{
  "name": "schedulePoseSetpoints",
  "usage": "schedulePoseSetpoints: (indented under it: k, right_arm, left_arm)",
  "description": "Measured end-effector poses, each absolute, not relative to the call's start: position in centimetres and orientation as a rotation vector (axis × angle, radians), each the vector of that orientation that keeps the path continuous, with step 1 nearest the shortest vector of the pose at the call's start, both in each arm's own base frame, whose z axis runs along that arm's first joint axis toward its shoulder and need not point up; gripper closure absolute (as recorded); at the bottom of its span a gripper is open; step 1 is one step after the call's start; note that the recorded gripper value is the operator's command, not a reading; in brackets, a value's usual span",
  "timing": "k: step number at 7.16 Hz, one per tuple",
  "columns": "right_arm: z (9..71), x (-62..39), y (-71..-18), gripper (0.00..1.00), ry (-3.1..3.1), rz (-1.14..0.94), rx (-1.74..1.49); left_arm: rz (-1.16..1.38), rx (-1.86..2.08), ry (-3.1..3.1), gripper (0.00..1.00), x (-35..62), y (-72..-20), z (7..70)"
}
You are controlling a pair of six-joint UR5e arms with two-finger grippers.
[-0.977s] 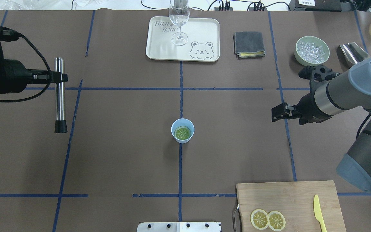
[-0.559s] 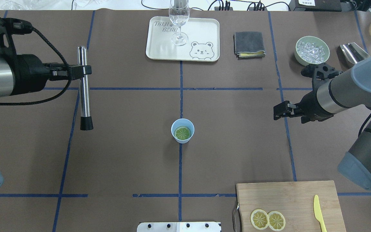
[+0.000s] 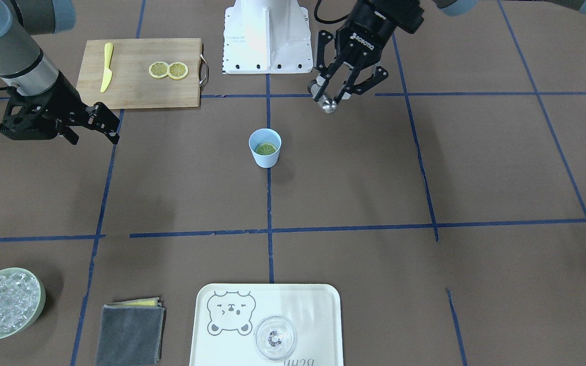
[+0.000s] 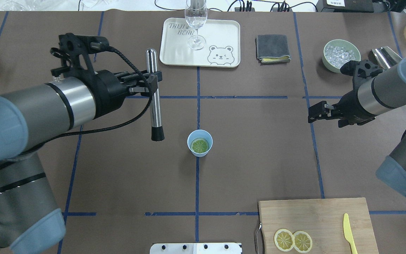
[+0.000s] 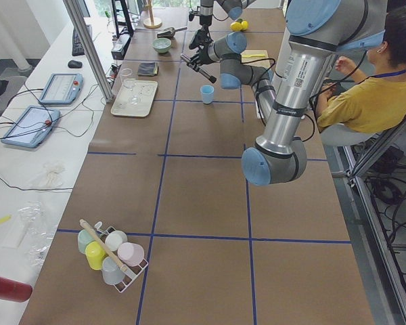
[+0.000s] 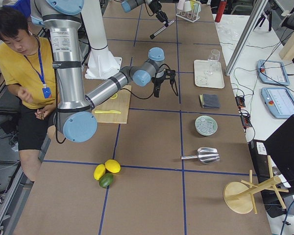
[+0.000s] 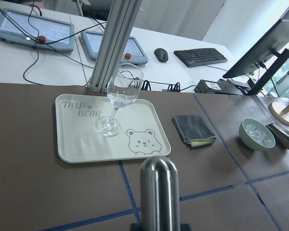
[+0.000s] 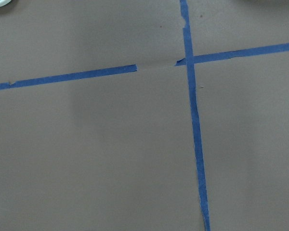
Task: Squeeze lemon into cup
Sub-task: 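Carry the muddler with the left gripper over the blue cup, then press the muddler down into the cup onto the lemon slice with the left gripper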
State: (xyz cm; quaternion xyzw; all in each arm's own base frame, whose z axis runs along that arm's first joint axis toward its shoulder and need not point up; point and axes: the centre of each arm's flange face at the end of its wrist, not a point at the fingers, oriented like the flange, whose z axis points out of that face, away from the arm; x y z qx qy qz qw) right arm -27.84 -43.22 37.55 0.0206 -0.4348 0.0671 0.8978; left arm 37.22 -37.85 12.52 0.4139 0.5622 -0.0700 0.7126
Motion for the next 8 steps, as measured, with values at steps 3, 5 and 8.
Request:
schedulePoseSetpoints:
  k: [3,5,8]
  right_arm:
    - [38.7,-25.9,-43.8,0.0,-0.901,0.14,0.03]
    - [39.1,-24.0,-44.2,0.0,-0.92,0.161,0.012]
    - [39.1,-22.9,-44.4,0.0,-0.941,0.168,-0.007]
  left_arm:
    - [-0.274,1.148,1.14,1.0,46.3,-34.2,13.6]
    - [-0.312,1.223,1.211,1.0,50.6,-33.8,16.1]
    - [-0.293,1.247,1.187,1.0,53.1,-34.2,16.8]
